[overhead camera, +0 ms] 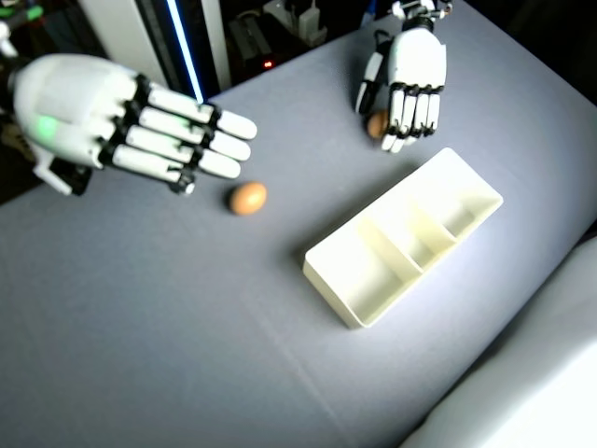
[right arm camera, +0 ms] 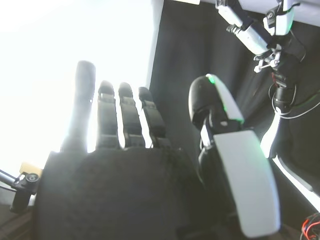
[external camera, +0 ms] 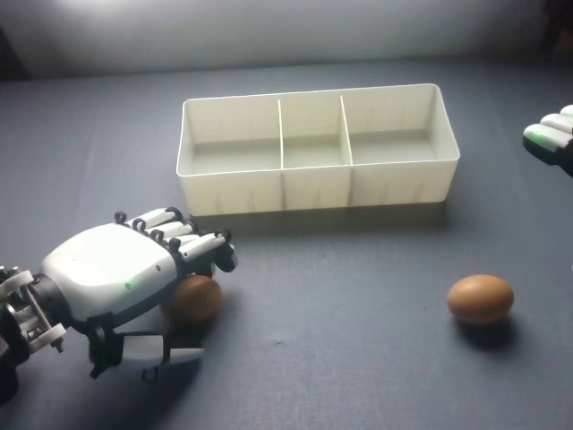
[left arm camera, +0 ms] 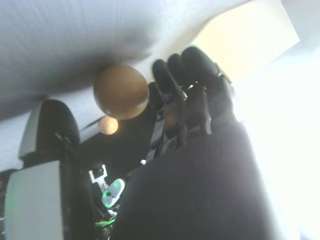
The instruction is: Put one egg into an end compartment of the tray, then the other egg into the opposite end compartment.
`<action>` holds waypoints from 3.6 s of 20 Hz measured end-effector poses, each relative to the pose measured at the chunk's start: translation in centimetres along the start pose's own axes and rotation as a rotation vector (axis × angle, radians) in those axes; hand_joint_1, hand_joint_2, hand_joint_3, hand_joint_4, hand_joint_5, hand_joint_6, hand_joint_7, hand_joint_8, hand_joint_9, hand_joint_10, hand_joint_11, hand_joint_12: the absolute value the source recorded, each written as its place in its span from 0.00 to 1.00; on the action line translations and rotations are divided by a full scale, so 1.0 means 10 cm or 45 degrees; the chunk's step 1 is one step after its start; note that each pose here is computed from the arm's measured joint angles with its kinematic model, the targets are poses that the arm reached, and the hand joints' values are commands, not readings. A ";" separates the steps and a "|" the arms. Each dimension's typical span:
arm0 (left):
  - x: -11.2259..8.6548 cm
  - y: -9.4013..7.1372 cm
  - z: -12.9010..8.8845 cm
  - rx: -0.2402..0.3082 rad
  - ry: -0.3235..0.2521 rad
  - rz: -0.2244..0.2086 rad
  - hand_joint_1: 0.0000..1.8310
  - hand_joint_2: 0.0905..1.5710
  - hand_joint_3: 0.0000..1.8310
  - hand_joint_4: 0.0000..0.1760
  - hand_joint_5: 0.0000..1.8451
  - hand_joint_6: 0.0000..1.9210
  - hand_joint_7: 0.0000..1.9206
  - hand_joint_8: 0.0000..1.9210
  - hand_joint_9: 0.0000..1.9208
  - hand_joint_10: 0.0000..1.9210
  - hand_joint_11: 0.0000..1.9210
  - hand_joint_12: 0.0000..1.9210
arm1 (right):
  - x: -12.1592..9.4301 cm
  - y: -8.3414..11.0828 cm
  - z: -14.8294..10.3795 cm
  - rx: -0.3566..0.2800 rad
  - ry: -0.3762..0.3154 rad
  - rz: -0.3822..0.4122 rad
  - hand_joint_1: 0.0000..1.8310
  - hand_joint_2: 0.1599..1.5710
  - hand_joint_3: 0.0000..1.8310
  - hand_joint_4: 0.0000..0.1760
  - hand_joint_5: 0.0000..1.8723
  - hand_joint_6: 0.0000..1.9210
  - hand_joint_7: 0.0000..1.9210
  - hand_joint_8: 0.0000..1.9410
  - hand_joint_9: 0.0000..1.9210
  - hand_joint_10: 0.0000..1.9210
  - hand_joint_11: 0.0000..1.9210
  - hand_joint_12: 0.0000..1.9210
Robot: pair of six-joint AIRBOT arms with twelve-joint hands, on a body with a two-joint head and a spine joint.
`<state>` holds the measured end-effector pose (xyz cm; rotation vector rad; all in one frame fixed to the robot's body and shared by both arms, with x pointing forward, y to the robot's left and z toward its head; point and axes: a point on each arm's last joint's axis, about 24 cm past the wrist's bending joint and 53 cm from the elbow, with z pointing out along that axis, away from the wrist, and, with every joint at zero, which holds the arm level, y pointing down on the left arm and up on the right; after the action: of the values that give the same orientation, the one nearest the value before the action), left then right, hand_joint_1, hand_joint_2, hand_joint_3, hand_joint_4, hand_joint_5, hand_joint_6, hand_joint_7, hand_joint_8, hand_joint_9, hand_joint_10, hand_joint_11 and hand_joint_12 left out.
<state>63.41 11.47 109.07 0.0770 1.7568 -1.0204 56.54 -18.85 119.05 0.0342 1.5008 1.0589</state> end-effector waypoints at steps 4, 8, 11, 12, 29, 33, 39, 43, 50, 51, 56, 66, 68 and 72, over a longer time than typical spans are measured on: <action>-0.06 -0.05 0.02 0.021 -0.023 0.006 0.62 0.72 0.01 0.00 0.47 0.61 0.72 1.00 0.82 1.00 0.88 1.00 | 0.00 0.00 0.00 0.003 -0.002 0.000 0.25 0.90 0.00 0.00 0.00 0.00 0.00 0.00 0.00 0.00 0.00 1.00; -0.06 -0.07 0.03 0.021 -0.011 0.037 0.62 0.72 0.01 0.00 0.48 0.61 0.67 1.00 0.77 1.00 0.82 1.00 | -0.02 -0.01 0.00 0.003 -0.011 0.002 0.25 0.90 0.00 0.00 0.00 0.00 0.00 0.00 0.00 0.00 0.00 1.00; -0.09 -0.12 -0.04 0.028 -0.004 0.084 0.62 0.73 0.01 0.00 0.46 0.62 0.58 1.00 0.68 1.00 0.73 1.00 | -0.03 -0.02 -0.01 0.007 -0.015 0.002 0.26 0.90 0.00 0.00 0.00 0.00 0.00 0.00 0.00 0.00 0.00 1.00; -0.13 -0.12 -0.06 0.030 -0.010 0.090 0.61 0.74 0.01 0.00 0.45 0.64 0.55 1.00 0.64 1.00 0.69 1.00 | -0.03 -0.02 -0.01 0.008 -0.014 0.002 0.25 0.90 0.00 0.00 0.00 0.00 0.00 0.00 0.00 0.00 0.00 1.00; -1.17 -0.67 0.08 0.197 -0.338 0.269 0.65 0.77 0.00 0.00 0.41 0.59 0.45 0.83 0.62 0.93 0.62 1.00 | -0.07 -0.02 -0.01 0.011 -0.040 0.007 0.22 0.90 0.00 0.00 0.00 0.00 0.00 0.00 0.00 0.00 0.00 1.00; -1.42 -0.74 0.20 0.185 -0.415 0.302 0.62 0.74 0.00 0.00 0.47 0.62 0.61 1.00 0.72 1.00 0.76 1.00 | -0.03 -0.02 -0.01 0.008 -0.035 0.017 0.22 0.90 0.00 0.00 0.00 0.00 0.00 0.00 0.00 0.00 0.00 1.00; -1.71 -0.66 0.67 0.101 -0.423 0.287 0.65 0.78 0.01 0.00 0.39 0.71 0.44 0.83 0.60 1.00 0.64 1.00 | -0.03 -0.04 0.00 0.012 -0.040 0.020 0.25 0.89 0.00 0.00 0.00 0.00 0.00 0.00 0.00 0.00 0.00 1.00; -1.52 -0.43 0.90 -0.009 -0.325 0.238 0.46 0.77 0.00 0.00 0.05 0.47 0.15 0.51 0.13 0.66 0.04 0.99 | -0.03 -0.05 0.00 0.011 -0.039 0.026 0.25 0.89 0.00 0.00 0.00 0.00 0.00 0.00 0.00 0.00 0.00 1.00; -1.40 -0.48 0.86 0.012 -0.307 0.235 0.13 0.86 0.01 0.27 0.00 0.18 0.06 0.08 0.00 0.15 0.00 0.37 | 0.00 -0.05 -0.01 0.012 -0.029 0.037 0.24 0.89 0.00 0.00 0.00 0.00 0.00 0.00 0.00 0.00 0.00 1.00; -1.41 -0.52 0.82 0.031 -0.324 0.238 0.12 0.87 0.01 0.29 0.00 0.15 0.04 0.06 0.00 0.11 0.00 0.38 | 0.01 -0.04 -0.01 0.003 -0.023 0.044 0.26 0.88 0.00 0.00 0.00 0.00 0.00 0.00 0.00 0.00 0.00 1.00; -1.52 -0.57 0.40 0.095 -0.434 0.241 0.22 0.93 0.00 0.22 0.05 0.28 0.07 0.03 0.00 0.10 0.00 0.54 | 0.12 0.01 0.03 -0.031 0.054 0.059 0.36 0.80 0.00 0.00 0.00 0.00 0.02 0.01 0.02 0.01 0.00 0.99; -1.53 -0.61 -0.34 0.185 -0.563 0.203 0.41 0.89 0.00 0.00 0.22 0.06 0.17 0.00 0.10 0.06 0.00 0.52 | 0.70 -0.29 0.33 0.059 0.269 0.094 0.45 0.69 0.00 0.00 0.04 0.03 0.05 0.11 0.00 0.34 0.00 1.00; -1.56 -0.60 -0.45 0.183 -0.588 0.202 0.43 0.89 0.00 0.00 0.23 0.04 0.17 0.00 0.10 0.04 0.00 0.51 | 0.78 -0.40 0.38 0.098 0.296 0.103 0.46 0.69 0.00 0.00 0.06 0.03 0.07 0.11 0.00 0.35 0.00 1.00; -1.50 -0.59 -0.57 0.183 -0.590 0.203 0.39 0.89 0.00 0.00 0.24 0.02 0.18 0.00 0.12 0.02 0.00 0.50 | 0.93 -0.55 0.47 0.146 0.332 0.116 0.48 0.69 0.00 0.00 0.10 0.05 0.12 0.10 0.00 0.36 0.00 0.95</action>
<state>62.89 17.55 125.07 0.0633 1.2372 -0.9570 60.79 -13.99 109.24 0.0469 1.8100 1.0796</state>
